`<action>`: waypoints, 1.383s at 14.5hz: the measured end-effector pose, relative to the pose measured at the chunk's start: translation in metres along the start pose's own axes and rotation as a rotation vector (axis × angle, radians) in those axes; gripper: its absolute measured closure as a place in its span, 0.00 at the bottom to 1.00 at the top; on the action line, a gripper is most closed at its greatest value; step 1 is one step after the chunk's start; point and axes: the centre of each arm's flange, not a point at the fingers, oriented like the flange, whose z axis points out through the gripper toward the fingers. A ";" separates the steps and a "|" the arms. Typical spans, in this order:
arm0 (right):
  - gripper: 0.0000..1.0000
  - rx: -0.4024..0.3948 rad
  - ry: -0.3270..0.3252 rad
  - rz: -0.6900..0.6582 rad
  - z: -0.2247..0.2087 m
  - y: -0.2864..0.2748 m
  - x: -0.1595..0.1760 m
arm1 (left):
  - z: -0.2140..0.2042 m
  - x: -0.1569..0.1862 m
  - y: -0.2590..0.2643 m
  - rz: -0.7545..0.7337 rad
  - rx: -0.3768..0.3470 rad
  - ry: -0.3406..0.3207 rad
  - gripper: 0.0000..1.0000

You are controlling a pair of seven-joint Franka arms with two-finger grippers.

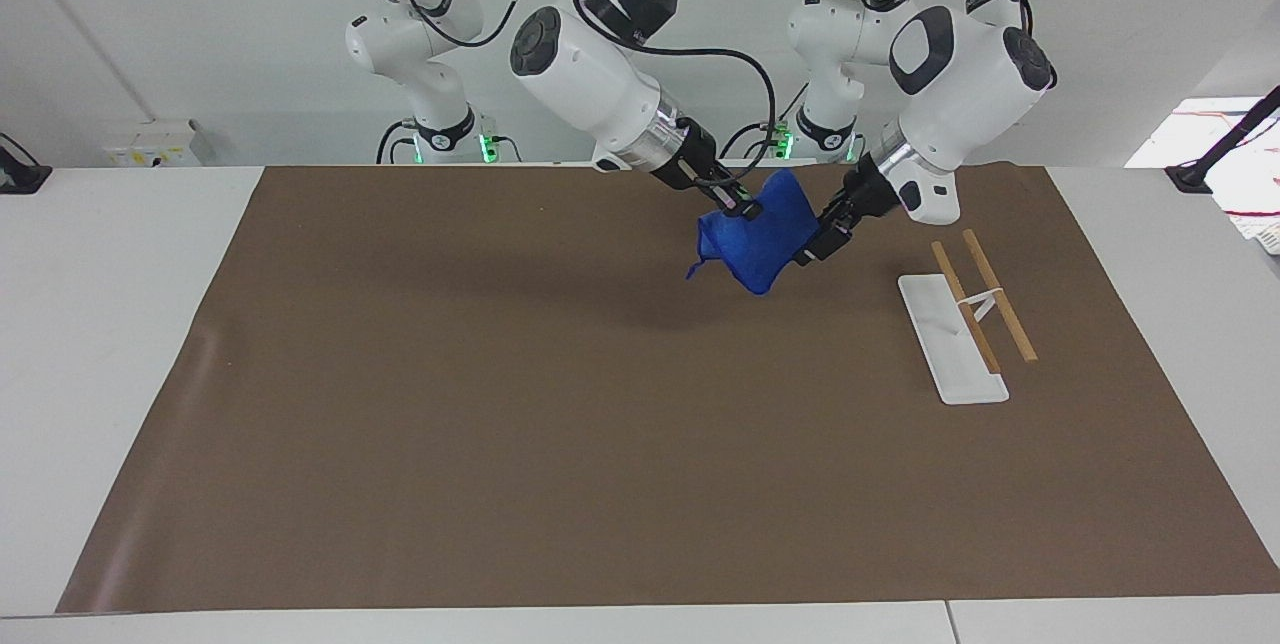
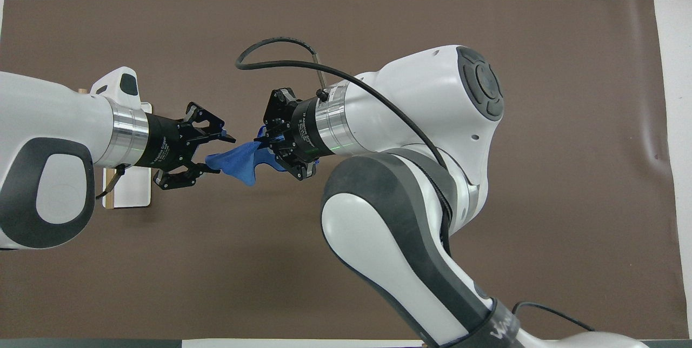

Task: Right arm passes towel to left arm to hang
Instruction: 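Grasp the towel with the left gripper and open the right gripper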

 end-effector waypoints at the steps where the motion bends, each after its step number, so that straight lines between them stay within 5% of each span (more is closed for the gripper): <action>1: 0.97 -0.001 0.000 0.001 0.000 0.000 0.000 | 0.000 0.000 0.000 -0.003 -0.006 0.000 0.55; 4: 0.97 -0.001 0.001 0.001 0.001 0.000 0.001 | -0.001 0.001 0.001 -0.007 -0.017 0.005 0.85; 12: 0.96 -0.003 0.002 0.003 0.002 0.001 0.002 | -0.005 0.009 0.000 -0.025 -0.036 0.015 0.98; 16: 0.57 -0.018 0.082 -0.125 0.001 0.001 0.006 | -0.019 0.021 0.001 -0.042 -0.070 0.033 0.98; 20: 0.15 -0.173 0.270 -0.502 -0.020 0.006 0.032 | -0.050 0.047 -0.002 -0.001 -0.124 0.082 0.98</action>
